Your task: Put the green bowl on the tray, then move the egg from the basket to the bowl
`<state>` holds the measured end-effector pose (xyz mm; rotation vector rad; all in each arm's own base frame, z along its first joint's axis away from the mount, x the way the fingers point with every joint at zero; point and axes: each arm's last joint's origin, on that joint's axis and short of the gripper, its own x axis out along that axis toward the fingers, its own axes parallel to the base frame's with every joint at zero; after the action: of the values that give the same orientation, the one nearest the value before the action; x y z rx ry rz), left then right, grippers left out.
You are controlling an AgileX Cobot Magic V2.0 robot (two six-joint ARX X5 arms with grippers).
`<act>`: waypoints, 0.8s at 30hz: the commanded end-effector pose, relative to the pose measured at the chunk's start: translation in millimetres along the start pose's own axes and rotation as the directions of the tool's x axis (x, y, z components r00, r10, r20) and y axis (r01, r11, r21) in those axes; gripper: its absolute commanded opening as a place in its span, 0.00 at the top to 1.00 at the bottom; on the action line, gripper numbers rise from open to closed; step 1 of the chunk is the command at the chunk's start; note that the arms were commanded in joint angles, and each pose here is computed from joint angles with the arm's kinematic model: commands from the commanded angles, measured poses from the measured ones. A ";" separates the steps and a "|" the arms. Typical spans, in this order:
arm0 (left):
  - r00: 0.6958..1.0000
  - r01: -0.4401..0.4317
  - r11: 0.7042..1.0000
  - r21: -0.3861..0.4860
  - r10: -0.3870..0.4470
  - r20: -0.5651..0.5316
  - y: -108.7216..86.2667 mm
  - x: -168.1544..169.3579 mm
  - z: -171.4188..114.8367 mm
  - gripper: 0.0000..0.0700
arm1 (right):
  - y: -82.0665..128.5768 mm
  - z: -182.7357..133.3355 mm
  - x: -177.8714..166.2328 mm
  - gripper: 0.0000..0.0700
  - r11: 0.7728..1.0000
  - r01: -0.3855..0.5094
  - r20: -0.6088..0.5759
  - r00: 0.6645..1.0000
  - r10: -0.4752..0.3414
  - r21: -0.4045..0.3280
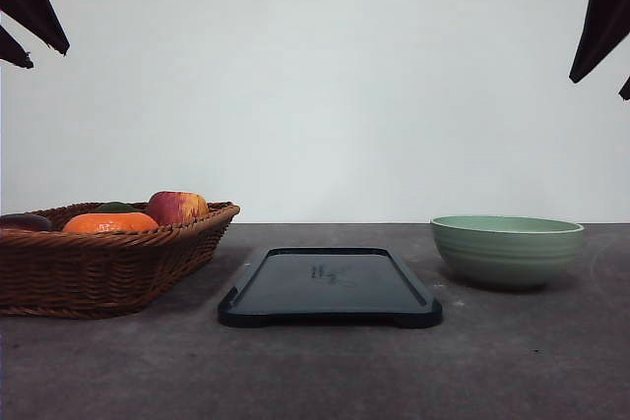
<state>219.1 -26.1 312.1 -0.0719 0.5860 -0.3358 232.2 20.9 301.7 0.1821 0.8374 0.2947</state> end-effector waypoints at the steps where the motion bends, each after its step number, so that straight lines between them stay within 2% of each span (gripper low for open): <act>1: 1.000 0.008 1.000 0.007 -0.009 0.028 -1.2 -1.0 7.1 0.60 | -1.0 9.5 5.7 0.52 1.000 0.019 -0.060 0.998 -0.018 0.021; 13: 1.000 0.009 1.000 -0.014 -0.009 0.028 -1.2 -1.0 7.1 0.60 | -16.7 53.3 66.8 0.52 0.998 0.057 -0.221 0.974 -0.055 0.002; 24: 1.000 0.012 1.000 -0.012 -0.012 0.027 -2.0 -0.8 7.0 0.60 | -35.0 51.0 117.7 0.54 0.995 0.103 -0.330 0.938 -0.102 -0.015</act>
<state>219.1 -26.7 312.3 -0.0930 0.5890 -0.3318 344.8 23.8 243.6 0.1090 1.1867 0.2181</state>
